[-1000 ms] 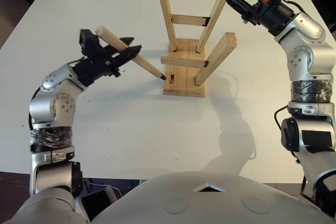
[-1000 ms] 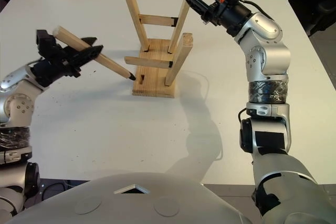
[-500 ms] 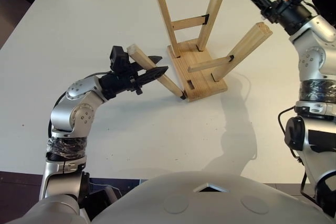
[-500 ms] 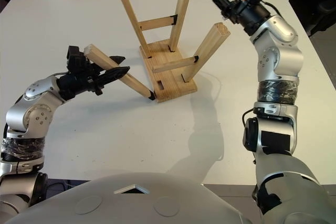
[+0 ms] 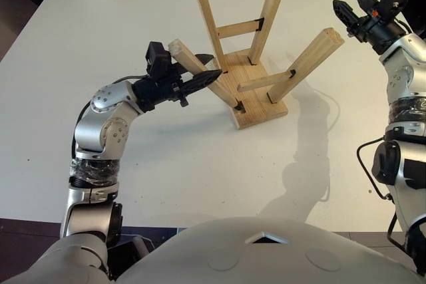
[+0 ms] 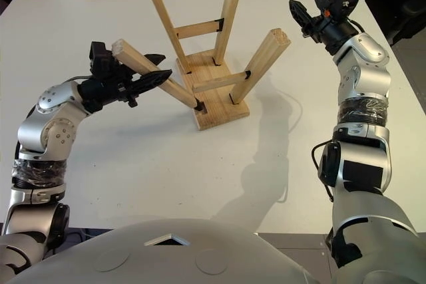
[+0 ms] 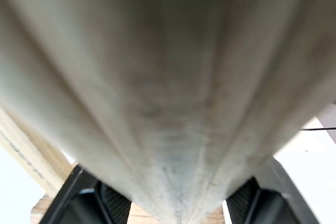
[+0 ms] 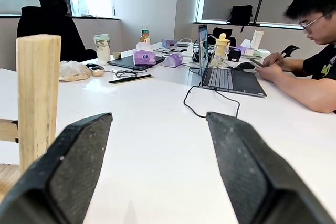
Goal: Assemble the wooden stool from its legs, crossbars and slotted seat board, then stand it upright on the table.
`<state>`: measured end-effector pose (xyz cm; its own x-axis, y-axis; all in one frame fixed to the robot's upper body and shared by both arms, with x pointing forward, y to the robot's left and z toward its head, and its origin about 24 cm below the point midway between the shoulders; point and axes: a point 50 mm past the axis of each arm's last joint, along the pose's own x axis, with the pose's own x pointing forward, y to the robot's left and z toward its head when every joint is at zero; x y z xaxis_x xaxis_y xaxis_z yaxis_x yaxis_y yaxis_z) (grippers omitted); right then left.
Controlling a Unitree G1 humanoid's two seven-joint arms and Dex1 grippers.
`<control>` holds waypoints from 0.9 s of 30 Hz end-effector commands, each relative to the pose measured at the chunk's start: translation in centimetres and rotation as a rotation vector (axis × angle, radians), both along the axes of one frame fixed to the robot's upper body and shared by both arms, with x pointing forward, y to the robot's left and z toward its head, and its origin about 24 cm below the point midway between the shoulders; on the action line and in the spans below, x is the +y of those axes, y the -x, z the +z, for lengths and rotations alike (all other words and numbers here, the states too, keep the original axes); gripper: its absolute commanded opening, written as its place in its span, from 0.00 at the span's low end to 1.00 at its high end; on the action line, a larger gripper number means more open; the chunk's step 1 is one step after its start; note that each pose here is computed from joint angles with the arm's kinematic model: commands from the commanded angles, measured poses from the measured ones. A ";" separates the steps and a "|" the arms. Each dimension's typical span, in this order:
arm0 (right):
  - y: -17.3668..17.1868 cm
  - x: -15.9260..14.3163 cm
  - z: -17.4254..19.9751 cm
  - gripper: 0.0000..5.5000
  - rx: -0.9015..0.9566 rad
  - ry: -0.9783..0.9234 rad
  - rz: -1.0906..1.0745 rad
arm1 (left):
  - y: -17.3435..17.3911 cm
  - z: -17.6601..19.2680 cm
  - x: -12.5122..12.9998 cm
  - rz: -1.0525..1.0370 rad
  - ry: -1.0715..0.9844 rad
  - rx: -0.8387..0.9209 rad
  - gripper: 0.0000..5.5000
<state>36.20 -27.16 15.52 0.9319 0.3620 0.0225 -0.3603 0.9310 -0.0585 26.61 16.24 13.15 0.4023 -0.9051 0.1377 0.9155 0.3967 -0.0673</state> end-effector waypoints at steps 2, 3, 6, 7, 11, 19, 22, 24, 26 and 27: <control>-0.2 -0.2 0.9 0.60 -0.033 0.009 -0.005 | 0.0 -1.5 -0.5 -0.037 -0.048 0.056 0.37; -0.2 -0.2 0.8 0.60 -0.033 0.009 -0.002 | 0.0 -1.6 -0.5 -0.046 -0.054 0.058 0.37; -0.1 0.0 0.5 0.60 -0.033 0.004 -0.003 | 0.1 -1.4 -0.3 -0.065 -0.076 0.060 0.37; -0.1 0.0 0.4 0.60 -0.033 0.001 -0.006 | 0.0 -1.4 -0.1 -0.064 -0.088 0.059 0.37; 0.1 0.5 0.0 0.60 -0.041 0.021 -0.002 | -0.7 -1.5 0.1 -0.044 -0.175 0.071 0.37; 0.9 2.3 1.7 0.60 -0.117 -0.140 0.036 | -1.8 -0.5 -1.7 -0.019 -0.297 0.059 0.37; 1.6 3.6 3.5 0.60 -0.169 -0.176 0.110 | -1.6 -0.3 -2.0 -0.016 -0.327 0.067 0.37; 2.7 5.5 5.3 0.60 -0.225 -0.181 0.229 | -1.6 0.0 -2.3 -0.012 -0.344 0.067 0.37; 4.6 7.9 7.1 0.60 -0.288 -0.165 0.395 | -1.6 0.2 -2.6 -0.012 -0.371 0.060 0.37; 5.6 9.0 7.8 0.60 -0.312 -0.152 0.476 | -1.5 0.3 -2.7 -0.014 -0.386 0.056 0.37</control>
<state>33.04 -21.30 21.41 0.7681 0.5564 0.3170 -0.5790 0.8149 -0.0271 28.09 12.85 15.18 0.3364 -0.9391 -0.0703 0.9415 0.3338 0.0468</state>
